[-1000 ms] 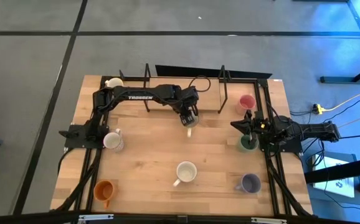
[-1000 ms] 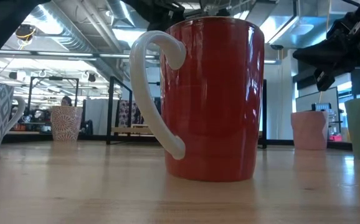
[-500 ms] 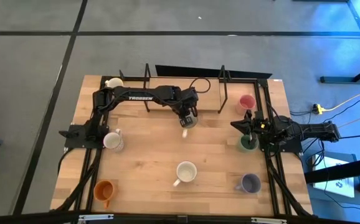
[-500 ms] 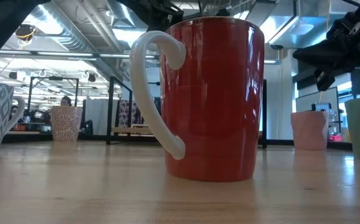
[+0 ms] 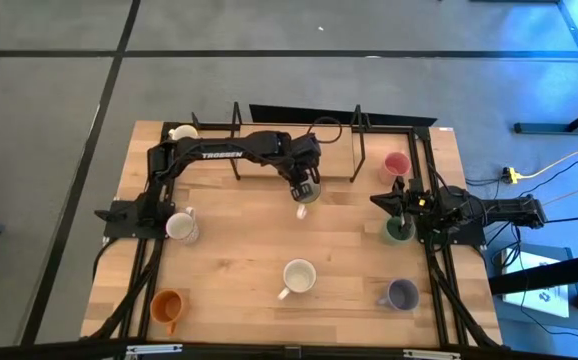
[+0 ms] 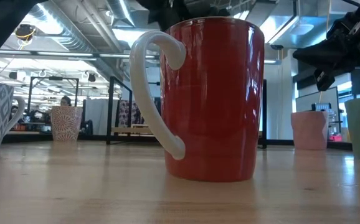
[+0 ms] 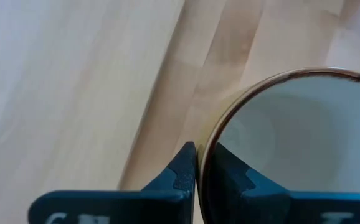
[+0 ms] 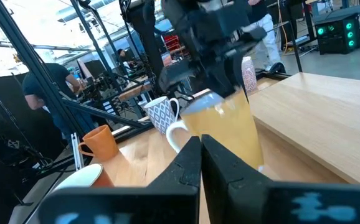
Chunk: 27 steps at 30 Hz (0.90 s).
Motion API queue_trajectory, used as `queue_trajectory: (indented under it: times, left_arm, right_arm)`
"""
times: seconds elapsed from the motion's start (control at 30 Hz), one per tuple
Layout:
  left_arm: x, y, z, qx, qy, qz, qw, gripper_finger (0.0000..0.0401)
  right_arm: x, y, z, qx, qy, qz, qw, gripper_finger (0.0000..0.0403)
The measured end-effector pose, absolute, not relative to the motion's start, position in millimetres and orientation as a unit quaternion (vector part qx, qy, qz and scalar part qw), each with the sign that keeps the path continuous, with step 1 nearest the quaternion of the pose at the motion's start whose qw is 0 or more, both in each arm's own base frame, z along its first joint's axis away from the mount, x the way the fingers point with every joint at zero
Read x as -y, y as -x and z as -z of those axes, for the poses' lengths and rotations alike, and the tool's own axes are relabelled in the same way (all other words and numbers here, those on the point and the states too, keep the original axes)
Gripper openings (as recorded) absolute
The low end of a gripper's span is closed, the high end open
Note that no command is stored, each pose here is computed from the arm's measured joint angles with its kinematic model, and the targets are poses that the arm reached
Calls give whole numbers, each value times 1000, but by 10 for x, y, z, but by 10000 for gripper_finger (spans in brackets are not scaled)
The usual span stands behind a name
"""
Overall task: Place coffee mugs
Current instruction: Put the yellow mug on the shelf
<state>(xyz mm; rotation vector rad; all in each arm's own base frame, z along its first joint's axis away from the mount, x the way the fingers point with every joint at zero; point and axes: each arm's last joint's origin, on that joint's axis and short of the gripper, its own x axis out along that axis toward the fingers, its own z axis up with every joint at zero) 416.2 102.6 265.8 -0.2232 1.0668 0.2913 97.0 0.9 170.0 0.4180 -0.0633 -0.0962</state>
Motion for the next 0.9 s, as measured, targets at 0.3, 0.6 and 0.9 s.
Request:
queue_trajectory:
  times: [0.3,0.6,0.9]
  left_arm:
    - [-1204,-4024,-3198,-474,79,-177,859,21]
    - [-1862,-3655,-3385,-489,83,-250,832,21]
    - [-2607,-3137,-3360,-506,105,-316,796,21]
  right_arm:
    - [-9,-970,-1700,31,-208,48,977,1]
    - [-9,-970,-1700,31,-208,48,977,1]
    - [-9,-970,-1700,32,-211,48,976,1]
